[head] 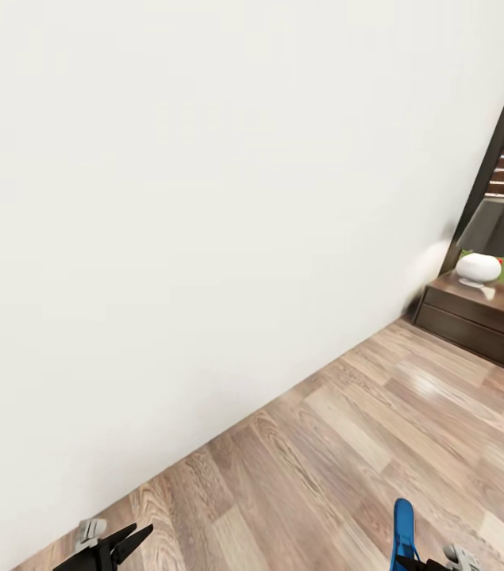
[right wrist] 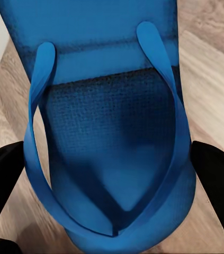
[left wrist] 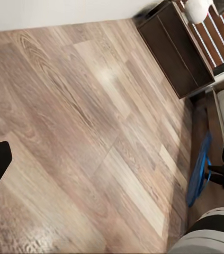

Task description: In the bedroom, move the book from the bed onto either nightstand, and place the two sandals side by side next to the bed.

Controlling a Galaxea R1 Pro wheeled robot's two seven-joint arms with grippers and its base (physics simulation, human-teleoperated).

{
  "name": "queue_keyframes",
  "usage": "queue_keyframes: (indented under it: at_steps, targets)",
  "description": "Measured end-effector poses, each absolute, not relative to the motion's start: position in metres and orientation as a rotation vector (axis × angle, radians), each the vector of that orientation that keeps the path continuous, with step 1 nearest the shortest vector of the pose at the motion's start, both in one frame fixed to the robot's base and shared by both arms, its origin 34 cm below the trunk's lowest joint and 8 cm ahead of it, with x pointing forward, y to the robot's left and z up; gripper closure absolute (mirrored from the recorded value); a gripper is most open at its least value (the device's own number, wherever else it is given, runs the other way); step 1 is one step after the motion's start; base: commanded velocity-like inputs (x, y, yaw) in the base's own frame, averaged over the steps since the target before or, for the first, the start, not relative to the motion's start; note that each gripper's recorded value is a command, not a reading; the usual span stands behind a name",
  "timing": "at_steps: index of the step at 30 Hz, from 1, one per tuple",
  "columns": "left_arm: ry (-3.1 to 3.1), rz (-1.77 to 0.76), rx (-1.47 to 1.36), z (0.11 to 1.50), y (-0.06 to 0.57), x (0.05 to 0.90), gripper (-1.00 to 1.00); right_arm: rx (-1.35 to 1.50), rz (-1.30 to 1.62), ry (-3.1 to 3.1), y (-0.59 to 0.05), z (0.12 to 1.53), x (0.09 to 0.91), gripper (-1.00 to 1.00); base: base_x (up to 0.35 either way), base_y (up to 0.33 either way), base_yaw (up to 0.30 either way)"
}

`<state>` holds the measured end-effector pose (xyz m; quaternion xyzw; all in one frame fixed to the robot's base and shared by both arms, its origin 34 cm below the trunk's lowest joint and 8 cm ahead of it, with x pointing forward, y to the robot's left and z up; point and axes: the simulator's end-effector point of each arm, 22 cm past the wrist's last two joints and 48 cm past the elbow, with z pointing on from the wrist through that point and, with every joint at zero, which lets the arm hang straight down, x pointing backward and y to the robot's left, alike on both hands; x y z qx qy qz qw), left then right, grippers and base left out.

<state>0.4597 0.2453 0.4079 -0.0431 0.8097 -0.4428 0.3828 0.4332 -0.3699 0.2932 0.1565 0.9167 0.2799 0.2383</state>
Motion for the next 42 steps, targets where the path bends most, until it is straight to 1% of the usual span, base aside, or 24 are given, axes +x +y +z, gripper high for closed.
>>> queue_keyframes:
  at_steps: [14, 19, 29, 35, 42]
  targets:
    - [2.071, -1.132, -0.114, 0.4053, 0.2451, 0.4585, -1.0, 0.432, 0.766, 2.518, -0.3699, 0.2906, 0.4314, 1.0, 0.026, -0.024, 0.268]
    - [2.073, -1.133, -0.114, 0.4047, 0.245, 0.4581, -1.0, 0.433, 0.766, 2.52, -0.3698, 0.2899, 0.4308, 1.0, 0.089, 0.081, 0.245]
    - [2.074, -1.133, -0.115, 0.4044, 0.245, 0.4581, -1.0, 0.436, 0.766, 2.522, -0.3699, 0.2893, 0.4297, 1.0, 0.16, 0.059, 0.025]
    - [2.074, -1.132, -0.116, 0.4041, 0.245, 0.4581, -1.0, 0.436, 0.766, 2.522, -0.3699, 0.2892, 0.4298, 1.0, 0.052, 0.005, 0.017]
    - [2.075, -1.133, -0.117, 0.4036, 0.2451, 0.4579, -1.0, 0.435, 0.766, 2.523, -0.3698, 0.289, 0.4301, 1.0, 0.003, 0.0, 0.215]
